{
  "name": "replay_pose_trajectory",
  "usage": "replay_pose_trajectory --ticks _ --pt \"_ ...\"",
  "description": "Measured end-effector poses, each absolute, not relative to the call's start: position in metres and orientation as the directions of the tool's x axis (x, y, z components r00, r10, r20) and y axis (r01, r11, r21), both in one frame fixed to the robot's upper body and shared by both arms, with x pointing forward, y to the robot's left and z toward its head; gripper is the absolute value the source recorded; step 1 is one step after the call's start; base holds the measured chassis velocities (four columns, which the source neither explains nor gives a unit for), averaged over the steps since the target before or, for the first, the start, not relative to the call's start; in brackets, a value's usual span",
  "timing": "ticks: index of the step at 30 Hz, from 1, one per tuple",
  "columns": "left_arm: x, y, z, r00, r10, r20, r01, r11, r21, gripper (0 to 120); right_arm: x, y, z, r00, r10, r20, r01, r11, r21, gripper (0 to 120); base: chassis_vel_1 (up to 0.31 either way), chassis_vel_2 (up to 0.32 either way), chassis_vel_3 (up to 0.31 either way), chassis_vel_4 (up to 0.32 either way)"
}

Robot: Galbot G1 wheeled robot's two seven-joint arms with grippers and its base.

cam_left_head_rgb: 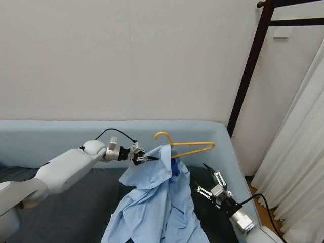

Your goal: Pick up the clothes from the sofa and hang them on the clothes hanger.

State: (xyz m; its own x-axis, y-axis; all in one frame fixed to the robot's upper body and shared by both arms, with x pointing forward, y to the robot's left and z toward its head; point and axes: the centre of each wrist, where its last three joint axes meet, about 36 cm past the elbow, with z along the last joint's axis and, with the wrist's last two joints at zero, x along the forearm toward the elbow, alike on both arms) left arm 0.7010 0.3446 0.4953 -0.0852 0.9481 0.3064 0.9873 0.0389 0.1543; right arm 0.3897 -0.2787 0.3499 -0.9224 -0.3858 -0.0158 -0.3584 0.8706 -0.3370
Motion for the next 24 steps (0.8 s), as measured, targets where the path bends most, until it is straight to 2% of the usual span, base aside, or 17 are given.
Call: replay_pose_trajectory --ticks 1,6,8,10,12,15,24 --pt "0.702 0.347 0.5 -0.077 0.947 0.313 0.988 0.03 0.153 2 0.393 -0.275 0.345 -0.932 -0.363 0.005 -0.349 0.891 -0.29 90 0.0 0.0 0.0 0.0" --pt "0.705 0.348 0.511 -0.081 0.948 0.307 0.987 0.033 0.156 2 0.401 -0.256 0.334 -0.934 -0.356 0.043 -0.357 0.915 -0.187 100 0.0 0.0 0.0 0.0" --pt "0.706 0.347 0.514 -0.087 0.95 0.299 0.987 0.041 0.156 2 0.402 -0.248 0.333 -0.931 -0.361 0.045 -0.364 0.917 -0.166 98 0.0 0.0 0.0 0.0" --pt "0.707 0.345 0.518 -0.091 0.951 0.295 0.986 0.045 0.159 2 0.396 -0.23 0.339 -0.926 -0.374 0.052 -0.377 0.922 -0.087 89 0.0 0.0 0.0 0.0" --pt "0.708 0.344 0.52 -0.092 0.951 0.294 0.986 0.046 0.161 2 0.393 -0.223 0.343 -0.924 -0.379 0.054 -0.381 0.923 -0.053 87 0.0 0.0 0.0 0.0" --pt "0.708 0.343 0.521 -0.097 0.95 0.296 0.986 0.052 0.156 2 0.384 -0.201 0.358 -0.918 -0.39 0.075 -0.384 0.919 0.087 94 0.0 0.0 0.0 0.0" --pt "0.708 0.333 0.524 -0.086 0.952 0.293 0.988 0.043 0.15 2 0.396 -0.168 0.378 -0.918 -0.367 0.149 -0.311 0.9 0.305 97 0.0 0.0 0.0 0.0"
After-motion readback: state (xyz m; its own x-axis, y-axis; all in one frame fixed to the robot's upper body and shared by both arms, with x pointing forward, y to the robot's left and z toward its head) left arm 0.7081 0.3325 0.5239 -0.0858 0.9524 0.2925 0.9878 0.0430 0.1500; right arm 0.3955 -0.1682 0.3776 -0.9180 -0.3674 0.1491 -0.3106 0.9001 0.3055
